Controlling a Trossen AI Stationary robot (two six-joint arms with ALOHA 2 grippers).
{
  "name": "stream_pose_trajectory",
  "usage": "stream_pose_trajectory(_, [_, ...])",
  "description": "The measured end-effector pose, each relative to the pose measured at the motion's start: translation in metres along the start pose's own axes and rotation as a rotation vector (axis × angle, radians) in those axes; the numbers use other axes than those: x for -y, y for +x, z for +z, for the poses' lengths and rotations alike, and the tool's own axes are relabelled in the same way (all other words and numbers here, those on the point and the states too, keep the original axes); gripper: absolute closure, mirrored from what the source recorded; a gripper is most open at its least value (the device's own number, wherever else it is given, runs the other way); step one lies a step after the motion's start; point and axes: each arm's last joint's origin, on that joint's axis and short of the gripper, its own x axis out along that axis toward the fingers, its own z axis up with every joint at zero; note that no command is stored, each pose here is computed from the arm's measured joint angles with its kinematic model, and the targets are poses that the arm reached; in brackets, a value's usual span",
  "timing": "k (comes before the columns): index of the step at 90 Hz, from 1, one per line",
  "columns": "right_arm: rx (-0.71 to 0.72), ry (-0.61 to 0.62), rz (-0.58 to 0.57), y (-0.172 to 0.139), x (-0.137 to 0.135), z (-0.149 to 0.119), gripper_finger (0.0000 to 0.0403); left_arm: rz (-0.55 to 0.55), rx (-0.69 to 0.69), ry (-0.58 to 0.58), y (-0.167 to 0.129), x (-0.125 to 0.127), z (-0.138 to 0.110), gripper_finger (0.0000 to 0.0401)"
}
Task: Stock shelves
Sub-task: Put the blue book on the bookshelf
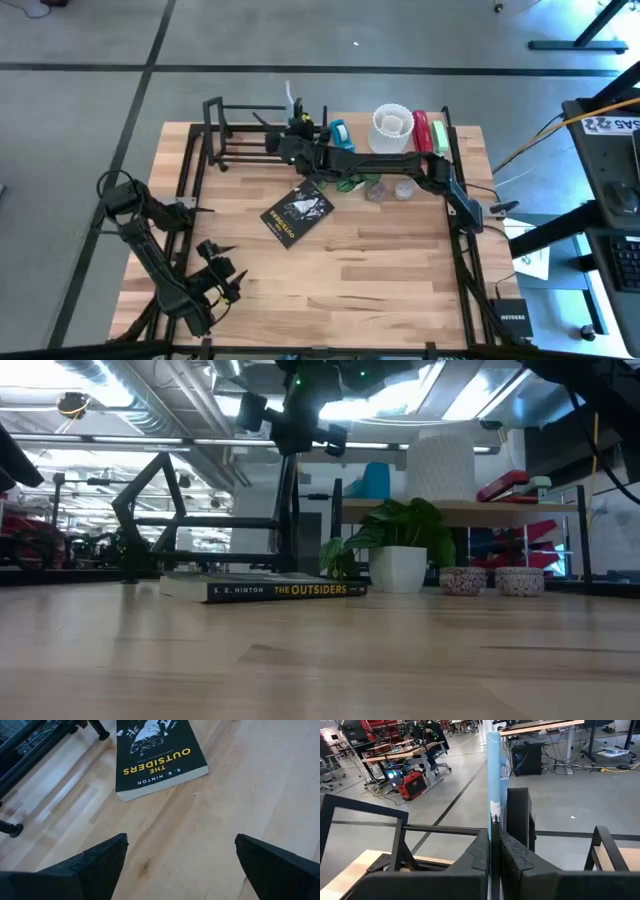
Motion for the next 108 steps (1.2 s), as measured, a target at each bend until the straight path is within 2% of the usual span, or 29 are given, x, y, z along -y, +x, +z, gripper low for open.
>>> stream_pose_trajectory(39, [-0.022, 0.048, 0.018, 0.015, 0.007, 0.005, 0.0399, 0.000, 0.000, -0.003, 0.000, 0.000, 0.000, 0.0050])
stream_pose_trajectory(59, [-0.054, 0.069, 0.045, 0.023, 0.012, 0.007, 0.0383, 0.000, 0.000, -0.004, 0.000, 0.000, 0.000, 0.0050])
stream_pose_trajectory(108, [-0.052, 0.069, 0.046, 0.023, 0.011, 0.007, 0.0373, -0.001, 0.000, -0.005, 0.000, 0.000, 0.000, 0.0050])
